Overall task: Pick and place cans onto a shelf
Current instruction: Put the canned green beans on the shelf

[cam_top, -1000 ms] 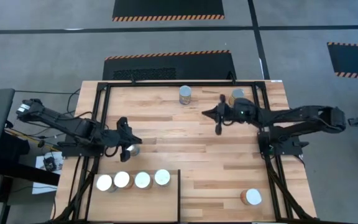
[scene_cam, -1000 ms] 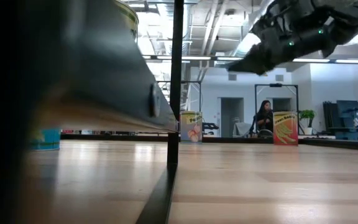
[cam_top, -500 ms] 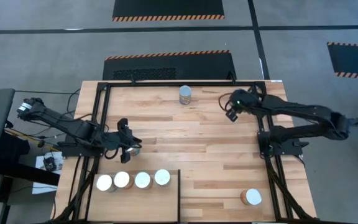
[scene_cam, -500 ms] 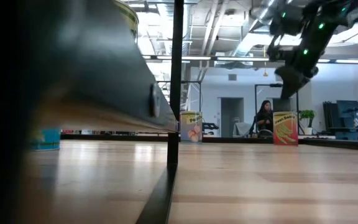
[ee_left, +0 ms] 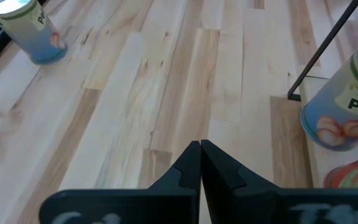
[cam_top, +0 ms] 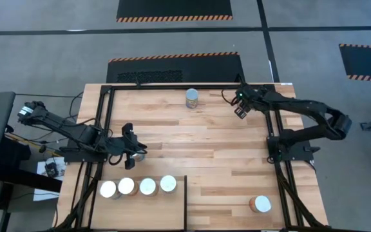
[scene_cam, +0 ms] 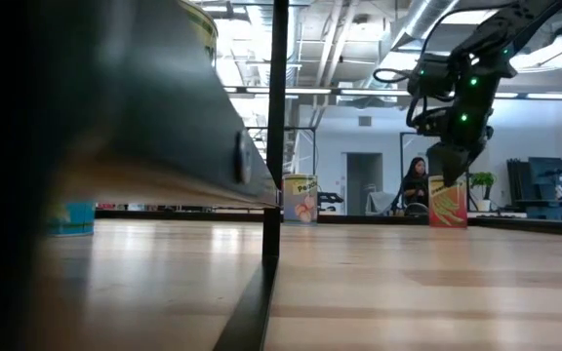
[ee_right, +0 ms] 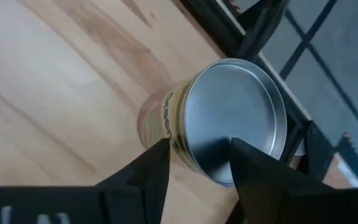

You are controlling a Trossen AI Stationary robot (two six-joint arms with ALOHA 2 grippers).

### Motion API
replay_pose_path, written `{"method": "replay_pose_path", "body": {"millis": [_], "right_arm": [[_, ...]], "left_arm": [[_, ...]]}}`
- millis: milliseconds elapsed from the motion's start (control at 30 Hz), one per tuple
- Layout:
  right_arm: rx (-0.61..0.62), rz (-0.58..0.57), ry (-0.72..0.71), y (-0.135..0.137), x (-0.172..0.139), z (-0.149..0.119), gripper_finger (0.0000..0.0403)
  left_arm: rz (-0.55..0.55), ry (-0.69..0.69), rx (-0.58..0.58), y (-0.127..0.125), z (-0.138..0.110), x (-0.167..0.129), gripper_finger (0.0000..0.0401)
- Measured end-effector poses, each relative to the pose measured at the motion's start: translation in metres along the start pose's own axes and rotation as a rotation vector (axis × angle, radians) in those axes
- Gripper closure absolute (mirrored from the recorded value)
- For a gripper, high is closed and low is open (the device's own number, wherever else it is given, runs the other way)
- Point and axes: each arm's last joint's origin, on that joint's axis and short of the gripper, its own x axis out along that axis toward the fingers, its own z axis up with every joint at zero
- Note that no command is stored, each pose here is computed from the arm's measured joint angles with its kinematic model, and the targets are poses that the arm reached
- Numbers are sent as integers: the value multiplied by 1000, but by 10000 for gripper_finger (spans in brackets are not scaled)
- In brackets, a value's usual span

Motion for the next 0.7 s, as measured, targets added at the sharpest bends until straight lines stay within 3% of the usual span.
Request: {"method": "replay_pose_path", "body": {"millis": [133,367,567,700], "right_arm": [[-50,-18,25,0,7,1,255],[-96,59,9,4,-2,8,388],[-115,226,-70,19,-43,25,393],[-143,335,-165,45,-74,33,398]], "left_arm": [[0,0,0,0,0,0,401],[0,0,-1,0,0,0,401],[-4,2,-1,0,0,0,401],[-6,3,3,0,0,0,401]]}}
